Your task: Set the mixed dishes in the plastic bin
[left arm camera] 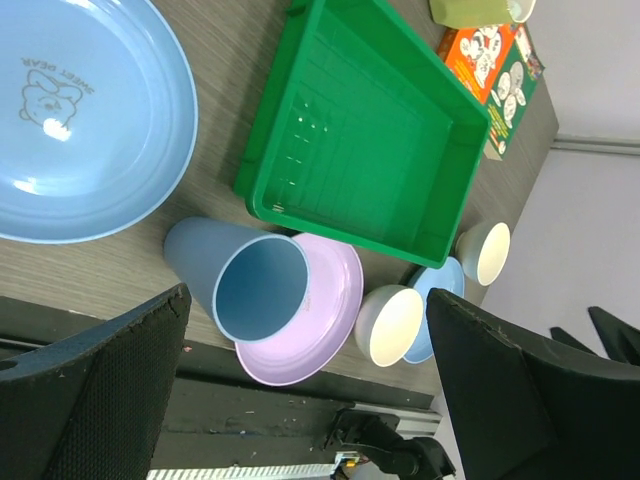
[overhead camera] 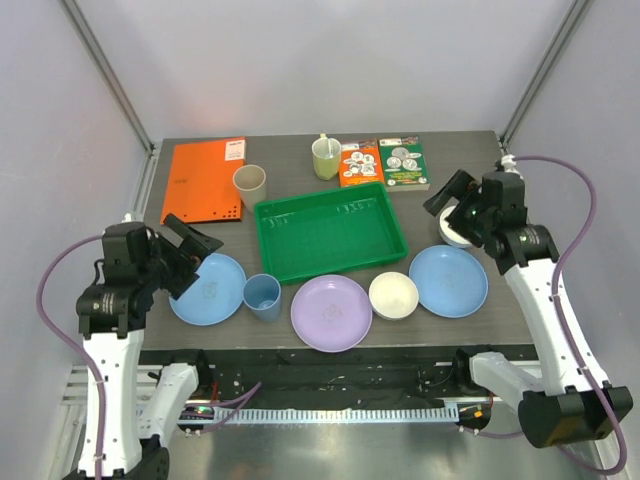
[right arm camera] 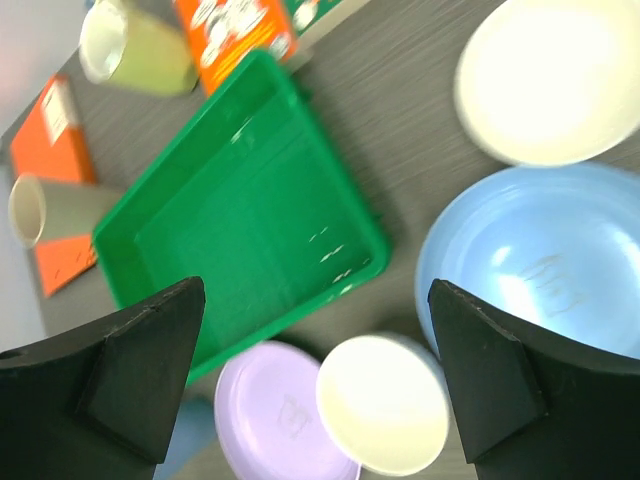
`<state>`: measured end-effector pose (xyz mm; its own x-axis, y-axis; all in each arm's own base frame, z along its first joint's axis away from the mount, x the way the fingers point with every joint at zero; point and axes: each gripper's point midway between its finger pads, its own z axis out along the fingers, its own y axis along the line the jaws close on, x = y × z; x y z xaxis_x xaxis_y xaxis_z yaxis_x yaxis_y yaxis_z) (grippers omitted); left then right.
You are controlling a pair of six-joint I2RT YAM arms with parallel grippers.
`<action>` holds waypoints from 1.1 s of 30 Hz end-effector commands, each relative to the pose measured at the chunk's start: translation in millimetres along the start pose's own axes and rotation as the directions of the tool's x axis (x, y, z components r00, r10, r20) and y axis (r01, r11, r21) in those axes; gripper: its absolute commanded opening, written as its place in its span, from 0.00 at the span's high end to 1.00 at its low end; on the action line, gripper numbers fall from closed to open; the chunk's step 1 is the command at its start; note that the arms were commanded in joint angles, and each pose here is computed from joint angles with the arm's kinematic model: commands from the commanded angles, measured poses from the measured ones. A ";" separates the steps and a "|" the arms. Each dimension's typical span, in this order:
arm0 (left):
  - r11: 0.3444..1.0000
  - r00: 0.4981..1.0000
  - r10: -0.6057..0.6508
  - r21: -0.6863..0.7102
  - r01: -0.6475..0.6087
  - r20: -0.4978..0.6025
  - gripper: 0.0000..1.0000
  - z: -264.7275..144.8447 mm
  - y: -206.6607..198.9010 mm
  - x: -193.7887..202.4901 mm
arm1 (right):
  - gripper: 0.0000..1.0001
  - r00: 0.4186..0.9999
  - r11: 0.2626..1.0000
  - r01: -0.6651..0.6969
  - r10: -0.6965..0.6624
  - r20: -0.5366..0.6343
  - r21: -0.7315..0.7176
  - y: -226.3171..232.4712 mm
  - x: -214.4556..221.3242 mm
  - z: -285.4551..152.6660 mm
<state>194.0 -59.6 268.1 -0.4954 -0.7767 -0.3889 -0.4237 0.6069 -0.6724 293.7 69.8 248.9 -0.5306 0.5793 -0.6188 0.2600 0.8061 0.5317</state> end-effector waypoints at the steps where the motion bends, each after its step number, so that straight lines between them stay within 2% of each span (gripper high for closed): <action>1: 1.000 1.000 0.020 0.005 -0.020 -0.003 0.00 10.7 -8.3 -9.3 | 0.00 0.995 0.990 0.036 -0.049 0.086 0.138 -23.0 -36.4 -8.5; 4: 1.000 1.000 0.011 0.013 -0.010 -0.030 0.00 18.1 -15.9 -11.4 | 0.00 0.997 0.977 -0.026 0.009 0.079 0.212 -42.9 -33.7 -5.6; 6: 1.000 0.999 0.011 0.004 -0.010 -0.039 0.00 22.7 -17.4 -13.5 | 0.00 0.994 0.947 -0.100 0.085 0.062 0.306 -72.6 -19.8 -2.5; 9: 1.000 0.999 0.001 -0.004 -0.001 -0.044 0.00 26.2 -17.1 -14.2 | 0.00 0.985 0.882 -0.173 0.157 0.072 0.439 -118.5 -0.3 -2.7; 11: 0.999 0.996 -0.036 -0.024 0.034 -0.077 0.00 29.3 -11.1 -5.8 | 0.00 0.978 0.809 -0.205 0.189 0.086 0.551 -152.5 13.6 -7.7; 14: 0.991 0.977 -0.129 -0.041 0.124 -0.171 0.01 32.3 -4.7 16.8 | 0.00 0.956 0.775 -0.260 0.290 0.042 0.576 -165.3 37.6 1.2; 16: 0.985 0.965 -0.169 -0.050 0.163 -0.198 0.02 35.4 2.0 27.3 | 0.00 0.928 0.736 -0.331 0.368 0.061 0.591 -176.1 42.4 3.7; 22: 0.991 0.980 -0.120 -0.069 0.111 -0.160 0.02 30.8 10.7 24.3 | 0.02 0.938 0.689 -0.299 0.341 0.068 0.660 -201.3 43.9 0.1; 25: 0.995 0.983 -0.103 -0.032 0.099 -0.155 0.02 28.5 6.4 25.2 | 0.05 0.942 0.715 -0.261 0.337 0.008 0.649 -202.4 54.0 7.0; 29: 0.995 0.979 -0.103 -0.031 0.099 -0.177 0.02 29.7 11.7 34.0 | 0.08 0.931 0.680 -0.240 0.365 -0.035 0.692 -221.2 79.4 6.3; 33: 0.996 0.981 -0.090 -0.014 0.089 -0.174 0.02 27.7 12.5 36.3 | 0.12 0.928 0.685 -0.226 0.368 -0.061 0.693 -223.7 89.0 7.0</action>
<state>191.2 -80.1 222.9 -0.5595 -0.8067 -0.1903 -0.5289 0.5242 -0.6674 192.1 -57.7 71.5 -0.4299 0.8373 -0.3378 0.8697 0.4845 0.0941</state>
